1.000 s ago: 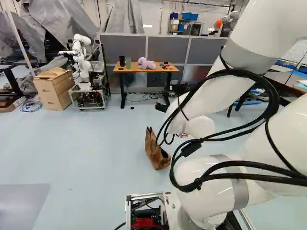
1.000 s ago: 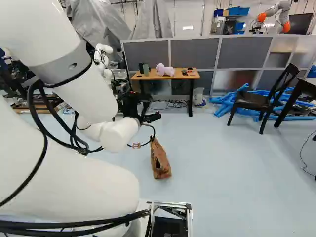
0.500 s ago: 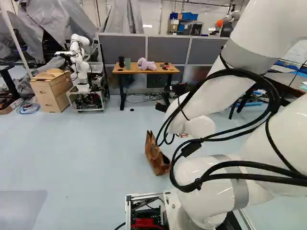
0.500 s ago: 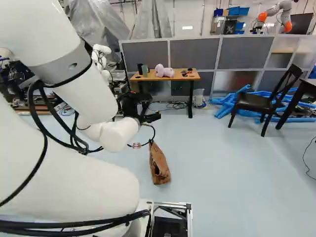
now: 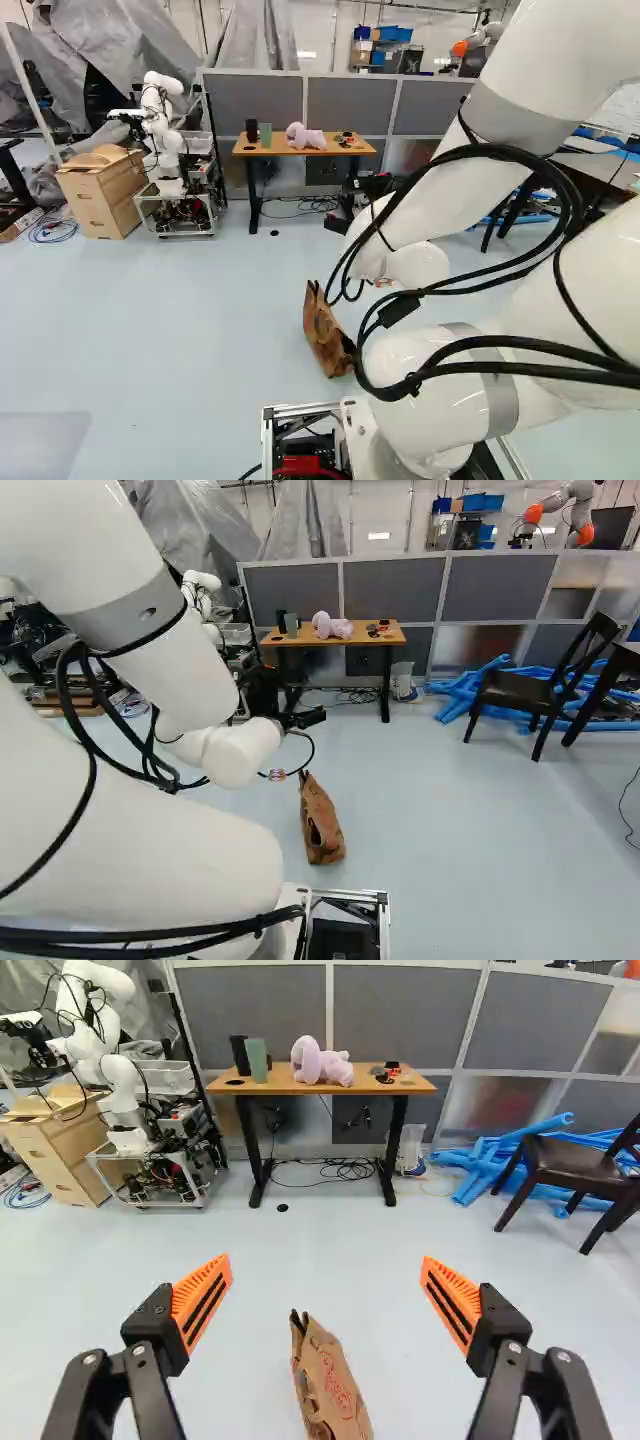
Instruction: Pick up the bag on the ground and place it on the table
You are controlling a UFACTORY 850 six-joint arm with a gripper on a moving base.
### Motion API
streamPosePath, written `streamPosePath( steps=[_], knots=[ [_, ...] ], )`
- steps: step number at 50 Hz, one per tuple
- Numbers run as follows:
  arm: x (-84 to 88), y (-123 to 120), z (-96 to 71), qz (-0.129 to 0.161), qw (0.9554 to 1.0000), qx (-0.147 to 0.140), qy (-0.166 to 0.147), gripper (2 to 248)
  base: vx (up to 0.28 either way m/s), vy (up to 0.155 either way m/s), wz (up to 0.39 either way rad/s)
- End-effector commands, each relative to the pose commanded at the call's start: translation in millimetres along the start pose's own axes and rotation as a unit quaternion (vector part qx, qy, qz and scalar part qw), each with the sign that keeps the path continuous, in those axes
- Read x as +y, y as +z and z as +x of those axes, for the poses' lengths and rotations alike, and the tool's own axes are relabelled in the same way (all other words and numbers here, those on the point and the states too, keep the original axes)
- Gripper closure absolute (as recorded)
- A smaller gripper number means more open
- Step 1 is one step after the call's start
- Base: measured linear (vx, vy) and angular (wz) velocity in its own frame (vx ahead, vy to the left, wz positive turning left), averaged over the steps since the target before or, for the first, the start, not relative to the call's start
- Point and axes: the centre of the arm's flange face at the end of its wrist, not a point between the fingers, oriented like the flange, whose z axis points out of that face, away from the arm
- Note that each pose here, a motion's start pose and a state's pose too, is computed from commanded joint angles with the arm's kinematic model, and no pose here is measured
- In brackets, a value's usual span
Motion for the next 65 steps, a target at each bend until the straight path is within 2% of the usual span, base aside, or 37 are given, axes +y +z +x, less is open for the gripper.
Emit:
streamPosePath(
  steps=[14,37,54,65],
  knots=[
    [0.0,0,0.0,0.000,1.0000,0.000,0.000,3,0.090,0.001,-0.006],
    [-6.3,25,10.7,0.010,0.9998,-0.014,-0.004,3,0.013,0.000,-0.001],
    [-21.0,54,14.1,0.030,0.9970,-0.071,-0.013,3,0.000,0.000,0.000],
    [-31.9,74,9.2,0.042,0.9911,-0.125,-0.020,3,0.000,0.000,0.000]
  ],
)
